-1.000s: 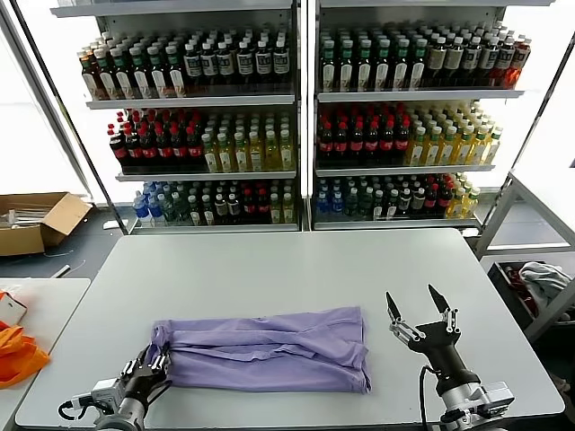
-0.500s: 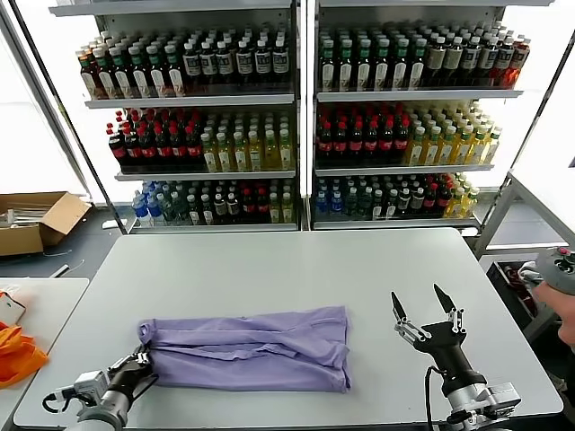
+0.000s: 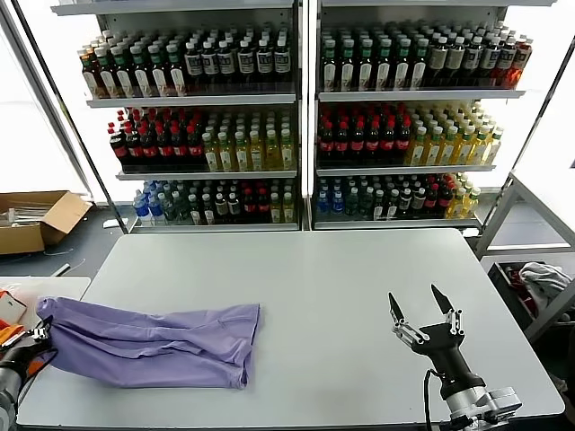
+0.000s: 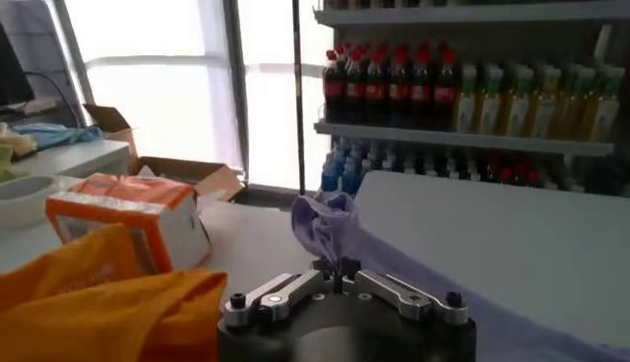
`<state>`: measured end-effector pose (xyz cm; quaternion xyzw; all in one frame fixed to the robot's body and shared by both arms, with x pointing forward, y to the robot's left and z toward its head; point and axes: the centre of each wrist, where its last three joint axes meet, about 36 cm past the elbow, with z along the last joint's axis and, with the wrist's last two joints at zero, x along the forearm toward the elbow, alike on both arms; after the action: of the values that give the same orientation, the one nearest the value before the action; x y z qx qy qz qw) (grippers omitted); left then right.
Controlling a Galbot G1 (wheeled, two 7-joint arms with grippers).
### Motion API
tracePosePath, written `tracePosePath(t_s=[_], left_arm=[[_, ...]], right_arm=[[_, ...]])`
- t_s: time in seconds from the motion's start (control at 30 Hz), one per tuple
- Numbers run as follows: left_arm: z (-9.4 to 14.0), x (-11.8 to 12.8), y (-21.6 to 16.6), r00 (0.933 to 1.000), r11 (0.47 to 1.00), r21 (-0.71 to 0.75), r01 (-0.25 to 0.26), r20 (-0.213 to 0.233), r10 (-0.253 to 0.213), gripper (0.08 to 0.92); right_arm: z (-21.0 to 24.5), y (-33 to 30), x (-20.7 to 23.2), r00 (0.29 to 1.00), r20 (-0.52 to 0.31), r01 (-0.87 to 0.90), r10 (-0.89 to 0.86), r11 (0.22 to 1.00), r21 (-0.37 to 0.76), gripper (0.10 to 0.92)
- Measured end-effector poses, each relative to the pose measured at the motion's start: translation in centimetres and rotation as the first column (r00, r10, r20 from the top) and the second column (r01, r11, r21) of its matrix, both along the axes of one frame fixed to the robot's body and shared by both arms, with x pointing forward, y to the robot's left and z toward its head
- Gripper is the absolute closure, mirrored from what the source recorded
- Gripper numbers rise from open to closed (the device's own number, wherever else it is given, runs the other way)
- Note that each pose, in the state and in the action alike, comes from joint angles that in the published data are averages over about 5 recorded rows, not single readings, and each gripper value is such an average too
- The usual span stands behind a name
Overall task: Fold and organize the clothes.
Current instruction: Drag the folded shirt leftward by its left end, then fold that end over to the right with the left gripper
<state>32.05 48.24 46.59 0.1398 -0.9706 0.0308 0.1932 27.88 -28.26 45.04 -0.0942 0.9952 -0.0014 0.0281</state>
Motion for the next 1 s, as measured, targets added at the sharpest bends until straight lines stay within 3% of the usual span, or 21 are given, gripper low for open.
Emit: tracePosePath(t_s=[0.1,0.2,0.43,0.7,0.87,1.0], left_arm=[[1.4,0.2,-1.6,0.9980,0.999,-0.018,0.035,0.053,-0.034,0.903],[2.0,0.4,-4.3,0.9913,0.995,-0.048,0.089,0.101,-0.084,0.903],[0.3,0.8,-11.7,0.9631,0.958,-0.158,0.241,0.162,-0.215,0.903],[-3.6,0.6,-19.0,0.9263,0.886,-0.273,0.375,0.151,-0.345,0.903],[-6.2,0.5,-21.8,0.9128,0.849,-0.336,0.407,0.117,-0.391,0.890],[-7.5,0.2,-23.2,0.9005,0.826,-0.367,0.428,0.093,-0.425,0.800]], right_arm=[[0.0,0.0,-0.3,1.000,0.000,-0.001,0.001,1.000,0.001,0.200],[-0.1,0.0,-0.6,1.000,-0.003,0.000,0.000,1.000,0.003,0.200],[-0.2,0.2,-1.1,1.000,-0.006,0.002,-0.002,1.000,0.007,0.200],[-0.1,0.3,-1.5,1.000,-0.003,0.008,-0.008,1.000,0.014,0.200],[0.0,0.3,-1.6,1.000,0.000,0.010,-0.010,1.000,0.017,0.200],[0.2,0.2,-1.6,1.000,0.005,0.011,-0.011,1.000,0.016,0.200]])
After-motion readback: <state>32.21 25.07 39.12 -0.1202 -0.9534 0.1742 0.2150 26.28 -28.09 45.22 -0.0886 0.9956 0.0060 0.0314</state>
